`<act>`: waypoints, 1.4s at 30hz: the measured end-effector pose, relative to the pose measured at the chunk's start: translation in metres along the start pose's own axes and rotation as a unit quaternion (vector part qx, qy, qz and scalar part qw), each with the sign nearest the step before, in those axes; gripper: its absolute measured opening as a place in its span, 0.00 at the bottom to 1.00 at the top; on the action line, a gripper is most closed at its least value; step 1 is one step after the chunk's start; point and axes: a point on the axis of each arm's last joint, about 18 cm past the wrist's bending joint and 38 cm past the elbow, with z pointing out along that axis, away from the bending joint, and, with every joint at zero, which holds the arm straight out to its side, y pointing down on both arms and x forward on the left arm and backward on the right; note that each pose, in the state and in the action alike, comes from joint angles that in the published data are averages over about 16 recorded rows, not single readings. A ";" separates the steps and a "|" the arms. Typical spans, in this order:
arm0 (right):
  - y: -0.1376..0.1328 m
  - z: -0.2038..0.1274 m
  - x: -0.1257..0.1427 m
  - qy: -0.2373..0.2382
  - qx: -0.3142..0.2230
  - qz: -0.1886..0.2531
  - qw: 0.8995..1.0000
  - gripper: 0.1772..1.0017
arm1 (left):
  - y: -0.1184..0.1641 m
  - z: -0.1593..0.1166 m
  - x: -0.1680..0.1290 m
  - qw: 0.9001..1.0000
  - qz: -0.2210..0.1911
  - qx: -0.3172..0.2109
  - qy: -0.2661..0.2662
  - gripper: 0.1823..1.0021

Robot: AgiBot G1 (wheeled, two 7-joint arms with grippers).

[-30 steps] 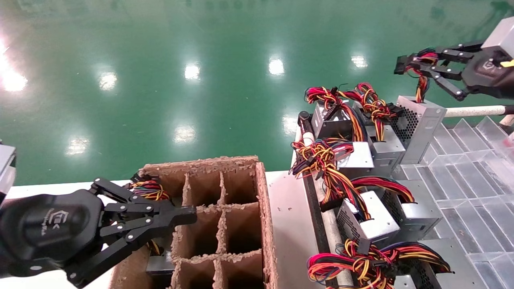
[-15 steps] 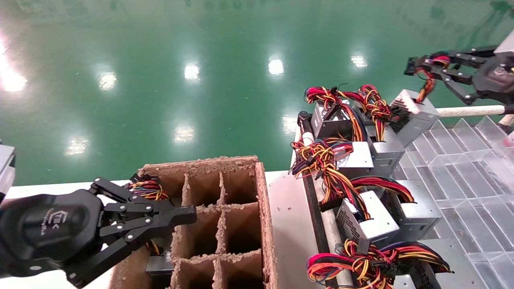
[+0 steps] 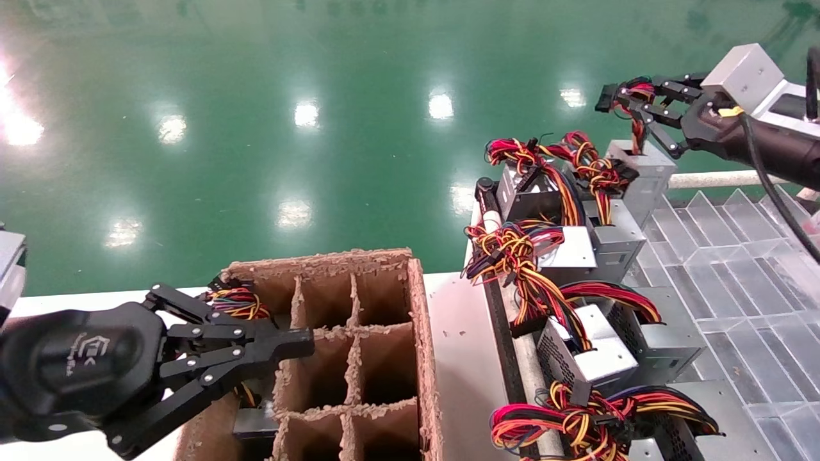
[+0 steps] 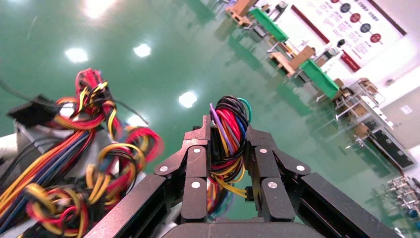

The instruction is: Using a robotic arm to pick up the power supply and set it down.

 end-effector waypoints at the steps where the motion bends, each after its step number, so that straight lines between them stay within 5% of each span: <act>1: 0.001 0.001 -0.002 0.001 0.000 0.002 1.000 0.14 | 0.000 0.000 0.000 1.000 0.000 0.000 0.000 0.01; 20: 0.011 0.000 -0.018 -0.023 -0.005 0.045 0.999 0.14 | 0.000 0.000 0.000 1.000 0.000 0.000 0.000 0.01; 29: -0.003 0.004 -0.014 -0.040 -0.002 0.045 0.998 0.17 | 0.000 0.000 0.000 1.000 0.000 0.000 0.000 0.01; 42: -0.046 0.007 0.007 -0.051 0.035 0.013 0.998 0.35 | 0.000 0.000 0.000 1.000 0.000 0.000 0.000 0.01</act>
